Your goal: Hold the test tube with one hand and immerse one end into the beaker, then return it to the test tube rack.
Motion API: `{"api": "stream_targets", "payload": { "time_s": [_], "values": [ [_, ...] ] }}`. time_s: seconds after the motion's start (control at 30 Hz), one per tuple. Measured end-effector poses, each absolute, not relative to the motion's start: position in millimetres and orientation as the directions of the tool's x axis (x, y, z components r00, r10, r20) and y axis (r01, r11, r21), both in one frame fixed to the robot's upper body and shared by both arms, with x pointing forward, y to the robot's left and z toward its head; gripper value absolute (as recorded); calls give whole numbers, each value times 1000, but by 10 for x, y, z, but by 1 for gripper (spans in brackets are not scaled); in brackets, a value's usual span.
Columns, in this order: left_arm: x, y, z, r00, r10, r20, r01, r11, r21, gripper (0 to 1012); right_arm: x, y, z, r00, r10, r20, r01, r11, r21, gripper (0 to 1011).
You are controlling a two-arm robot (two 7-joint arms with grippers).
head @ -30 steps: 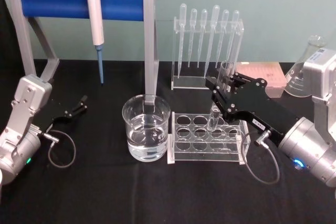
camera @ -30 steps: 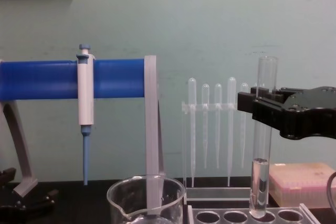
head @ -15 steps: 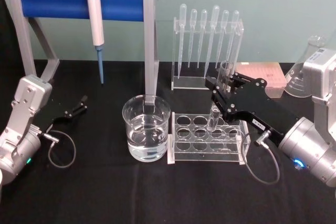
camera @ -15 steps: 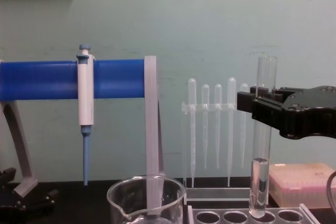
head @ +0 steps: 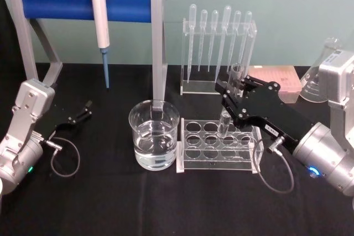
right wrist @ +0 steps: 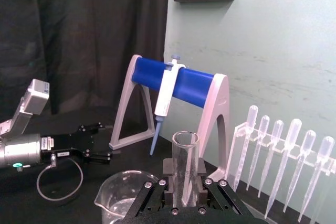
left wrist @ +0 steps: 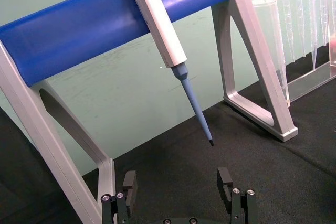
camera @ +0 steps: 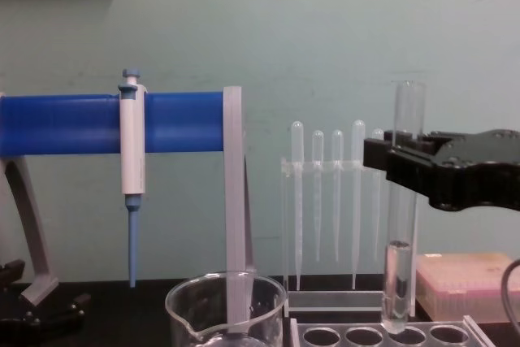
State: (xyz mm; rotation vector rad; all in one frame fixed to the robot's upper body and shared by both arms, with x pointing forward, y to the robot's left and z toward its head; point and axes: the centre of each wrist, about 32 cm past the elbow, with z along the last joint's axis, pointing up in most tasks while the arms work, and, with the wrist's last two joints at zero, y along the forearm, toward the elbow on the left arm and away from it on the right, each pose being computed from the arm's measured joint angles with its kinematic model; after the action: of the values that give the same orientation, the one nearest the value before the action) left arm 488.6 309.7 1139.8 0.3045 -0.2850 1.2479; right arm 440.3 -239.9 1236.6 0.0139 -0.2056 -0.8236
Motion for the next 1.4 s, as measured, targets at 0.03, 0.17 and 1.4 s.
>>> {"api": "stream_targets", "payload": {
  "time_s": [0.03, 0.17, 1.4],
  "values": [
    [4886, 3097, 11398, 292, 880, 374, -955, 287, 70, 1000, 4405, -2391, 12371, 661, -729, 177, 726, 681, 93, 226],
    [4886, 3097, 11398, 292, 880, 374, -955, 287, 70, 1000, 4431, -2317, 12417, 670, -720, 180, 716, 691, 98, 226],
    [4886, 3097, 11398, 292, 880, 374, -955, 287, 70, 1000, 4989, -1427, 12404, 739, -660, 137, 650, 751, 114, 226]
  ]
}}
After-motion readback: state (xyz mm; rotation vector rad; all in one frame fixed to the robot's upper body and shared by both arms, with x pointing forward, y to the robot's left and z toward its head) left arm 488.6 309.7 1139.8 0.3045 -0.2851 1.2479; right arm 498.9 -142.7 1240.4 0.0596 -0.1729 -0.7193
